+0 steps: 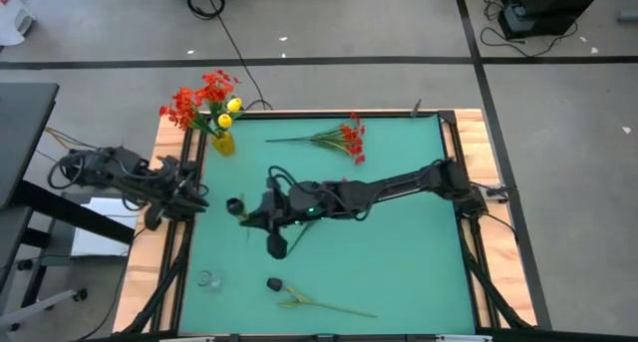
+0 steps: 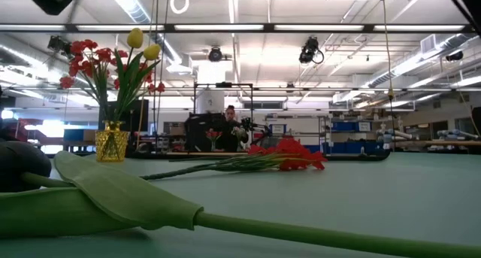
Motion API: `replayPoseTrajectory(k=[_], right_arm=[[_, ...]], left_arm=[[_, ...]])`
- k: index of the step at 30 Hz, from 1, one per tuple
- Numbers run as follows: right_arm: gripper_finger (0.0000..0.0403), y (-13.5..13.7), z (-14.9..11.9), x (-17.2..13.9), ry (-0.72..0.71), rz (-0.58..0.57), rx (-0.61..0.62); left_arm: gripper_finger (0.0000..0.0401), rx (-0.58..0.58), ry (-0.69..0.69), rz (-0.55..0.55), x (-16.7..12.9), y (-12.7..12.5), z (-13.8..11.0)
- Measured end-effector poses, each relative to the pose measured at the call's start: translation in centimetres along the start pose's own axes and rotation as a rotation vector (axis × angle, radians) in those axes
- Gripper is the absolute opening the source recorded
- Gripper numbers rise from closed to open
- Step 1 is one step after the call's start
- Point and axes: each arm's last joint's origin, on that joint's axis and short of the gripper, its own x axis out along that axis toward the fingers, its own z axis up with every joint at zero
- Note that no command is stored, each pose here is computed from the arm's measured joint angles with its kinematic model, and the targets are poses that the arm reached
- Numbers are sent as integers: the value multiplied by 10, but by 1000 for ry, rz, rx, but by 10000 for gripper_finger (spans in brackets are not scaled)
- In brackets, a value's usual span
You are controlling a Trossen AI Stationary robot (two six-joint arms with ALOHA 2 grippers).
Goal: Sort flowers into vase by color
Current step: Put the black flower into the transparent vase
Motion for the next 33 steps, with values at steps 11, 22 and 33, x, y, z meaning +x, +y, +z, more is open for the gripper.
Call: replayPoseTrajectory(k=[11, 22, 33], right_arm=[[15, 0, -10, 55, 55, 2, 37], [15, -8, -20, 65, 38, -40, 132], [17, -14, -16, 65, 5, -67, 183]], left_arm=[[66, 37, 96, -68, -12, 2, -13], [66, -47, 160, -156, 18, 10, -35], [148, -44, 42, -127, 52, 23, -58]])
